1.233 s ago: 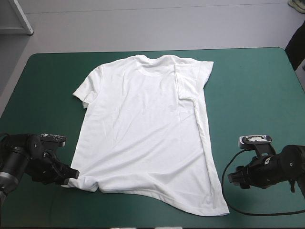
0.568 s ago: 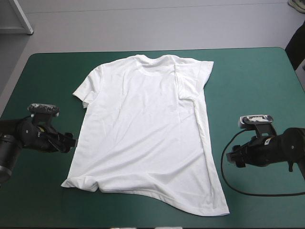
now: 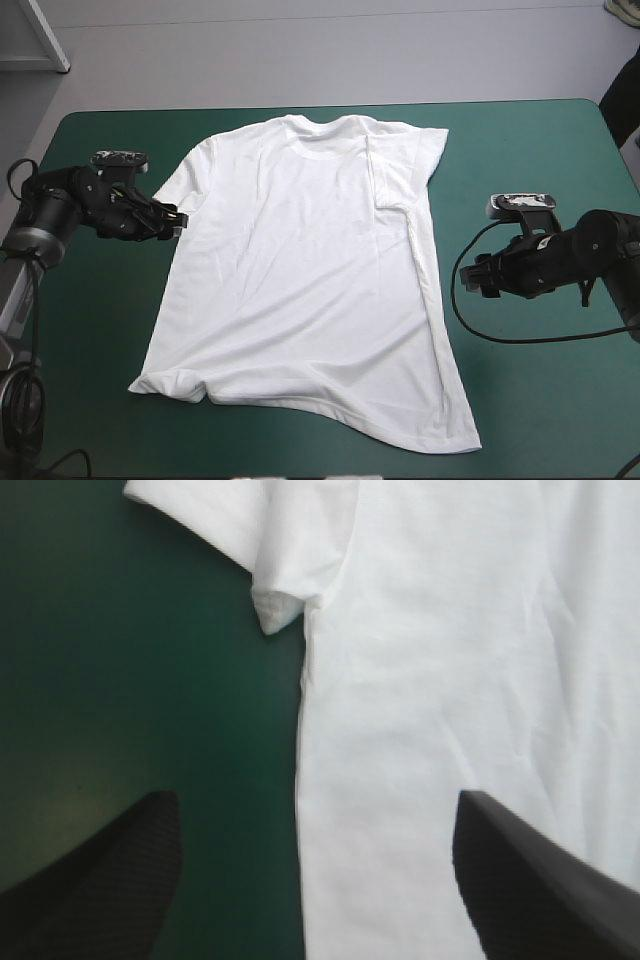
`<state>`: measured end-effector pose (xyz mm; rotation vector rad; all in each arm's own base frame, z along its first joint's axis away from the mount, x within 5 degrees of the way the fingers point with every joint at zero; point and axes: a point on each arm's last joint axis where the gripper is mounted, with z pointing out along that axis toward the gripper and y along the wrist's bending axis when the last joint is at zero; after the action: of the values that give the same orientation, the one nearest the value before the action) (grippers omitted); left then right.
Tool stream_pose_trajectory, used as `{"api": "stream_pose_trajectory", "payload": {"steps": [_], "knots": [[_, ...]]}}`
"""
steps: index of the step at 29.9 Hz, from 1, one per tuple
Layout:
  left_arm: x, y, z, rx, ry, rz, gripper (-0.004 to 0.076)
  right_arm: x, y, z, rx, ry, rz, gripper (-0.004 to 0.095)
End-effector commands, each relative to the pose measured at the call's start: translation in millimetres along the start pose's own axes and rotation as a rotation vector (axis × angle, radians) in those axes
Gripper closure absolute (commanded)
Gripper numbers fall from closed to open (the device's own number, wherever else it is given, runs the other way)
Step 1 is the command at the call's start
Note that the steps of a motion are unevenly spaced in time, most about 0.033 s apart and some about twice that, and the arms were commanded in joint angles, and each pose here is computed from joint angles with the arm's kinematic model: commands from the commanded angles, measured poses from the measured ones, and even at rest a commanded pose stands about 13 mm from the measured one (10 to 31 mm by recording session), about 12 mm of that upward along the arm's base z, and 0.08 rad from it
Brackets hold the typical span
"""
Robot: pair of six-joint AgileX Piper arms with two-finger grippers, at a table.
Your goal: Fold the cloth
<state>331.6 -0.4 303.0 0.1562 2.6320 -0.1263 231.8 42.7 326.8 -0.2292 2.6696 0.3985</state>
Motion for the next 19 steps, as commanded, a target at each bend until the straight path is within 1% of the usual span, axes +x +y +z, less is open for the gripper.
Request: {"api": "stream_pose_trajectory", "payload": {"steps": [1, 9, 13, 16, 19], "knots": [[-14, 2, 9, 0.002, -0.065, 0.001, 0.0181, -10, 2, -13, -0.005, -0.090, -0.013, 0.0324], [-21, 12, 65, -0.014, -0.061, -0.022, 0.0181, -10, 2, -13, -0.005, -0.091, -0.013, 0.0324], [-20, 11, 82, 0.023, -0.053, -0.030, 0.0188, -10, 2, -13, -0.004, -0.098, -0.013, 0.0328], [-20, 7, 91, 0.081, -0.049, -0.056, 0.0240, -13, 2, -13, 0.002, -0.124, -0.015, 0.0327], [-20, 5, 98, 0.114, -0.043, -0.060, 0.0346, -18, 0, -10, 0.008, -0.144, -0.014, 0.0328]]}}
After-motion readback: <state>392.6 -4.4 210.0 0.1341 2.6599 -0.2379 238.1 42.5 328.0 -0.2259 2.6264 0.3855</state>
